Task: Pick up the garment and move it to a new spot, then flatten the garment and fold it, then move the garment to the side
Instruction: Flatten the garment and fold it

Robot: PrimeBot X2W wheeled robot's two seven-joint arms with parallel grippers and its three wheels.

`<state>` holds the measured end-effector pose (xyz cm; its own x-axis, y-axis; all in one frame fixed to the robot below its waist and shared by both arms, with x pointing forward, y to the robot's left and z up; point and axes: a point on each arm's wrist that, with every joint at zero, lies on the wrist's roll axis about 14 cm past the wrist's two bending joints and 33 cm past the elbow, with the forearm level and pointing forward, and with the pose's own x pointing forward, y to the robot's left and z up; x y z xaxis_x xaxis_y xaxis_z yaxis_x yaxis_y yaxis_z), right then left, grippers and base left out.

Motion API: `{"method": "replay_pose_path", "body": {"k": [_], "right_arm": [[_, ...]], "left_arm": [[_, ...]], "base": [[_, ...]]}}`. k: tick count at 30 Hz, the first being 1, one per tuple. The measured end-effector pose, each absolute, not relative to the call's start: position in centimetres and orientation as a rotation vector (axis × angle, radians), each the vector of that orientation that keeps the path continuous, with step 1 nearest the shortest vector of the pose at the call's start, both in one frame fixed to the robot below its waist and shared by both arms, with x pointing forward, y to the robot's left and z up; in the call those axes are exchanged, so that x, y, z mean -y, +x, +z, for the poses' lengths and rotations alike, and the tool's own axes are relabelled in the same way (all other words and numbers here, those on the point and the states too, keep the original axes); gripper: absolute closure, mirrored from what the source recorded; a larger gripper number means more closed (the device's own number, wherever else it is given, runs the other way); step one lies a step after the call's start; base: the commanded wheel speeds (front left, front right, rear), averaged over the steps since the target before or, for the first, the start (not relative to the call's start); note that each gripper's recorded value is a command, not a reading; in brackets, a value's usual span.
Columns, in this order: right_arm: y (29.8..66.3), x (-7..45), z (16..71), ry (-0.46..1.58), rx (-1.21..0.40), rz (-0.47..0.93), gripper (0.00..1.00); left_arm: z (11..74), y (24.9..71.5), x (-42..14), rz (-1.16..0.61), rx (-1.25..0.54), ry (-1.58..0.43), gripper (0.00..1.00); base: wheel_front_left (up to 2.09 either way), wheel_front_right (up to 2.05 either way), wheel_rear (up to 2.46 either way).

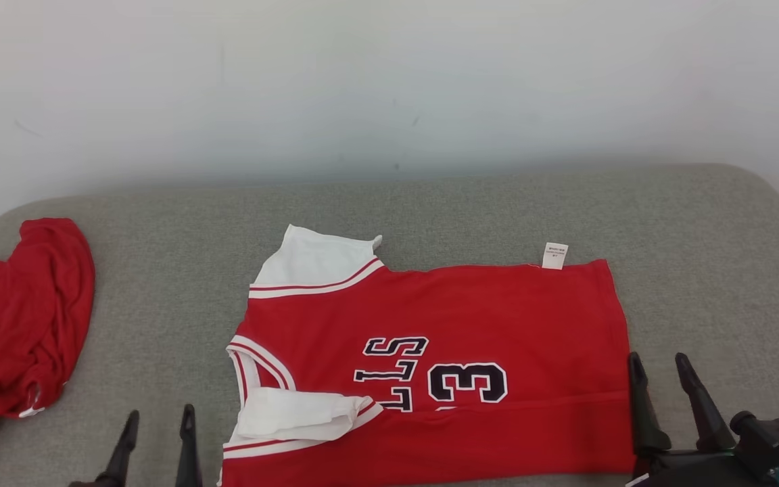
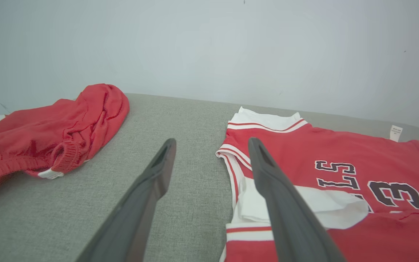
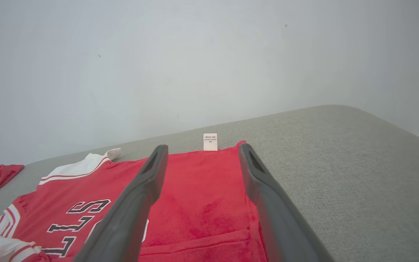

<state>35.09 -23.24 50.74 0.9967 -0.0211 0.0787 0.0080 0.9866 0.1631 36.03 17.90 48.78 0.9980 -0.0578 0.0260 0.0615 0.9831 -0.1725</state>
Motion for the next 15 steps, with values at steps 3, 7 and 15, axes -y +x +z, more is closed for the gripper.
{"method": "replay_pose_path", "body": {"k": [3, 7, 15], "right_arm": [[35.1, 22.3, 51.4, 0.165, 0.107, 0.000, 0.00], [34.8, 21.8, 51.7, 0.162, 0.120, 0.000, 0.00], [33.5, 22.2, 51.6, 0.180, 0.125, -0.035, 0.00]], "left_arm": [[50.1, 36.1, -18.8, -0.047, 0.063, -0.130, 0.00], [51.1, 36.0, -19.0, -0.049, 0.094, -0.091, 0.00], [50.4, 35.2, -18.5, -0.062, 0.075, -0.064, 0.00]], "base": [[0.00, 0.00, 0.00], [0.00, 0.00, 0.00], [0.00, 0.00, 0.00]]}}
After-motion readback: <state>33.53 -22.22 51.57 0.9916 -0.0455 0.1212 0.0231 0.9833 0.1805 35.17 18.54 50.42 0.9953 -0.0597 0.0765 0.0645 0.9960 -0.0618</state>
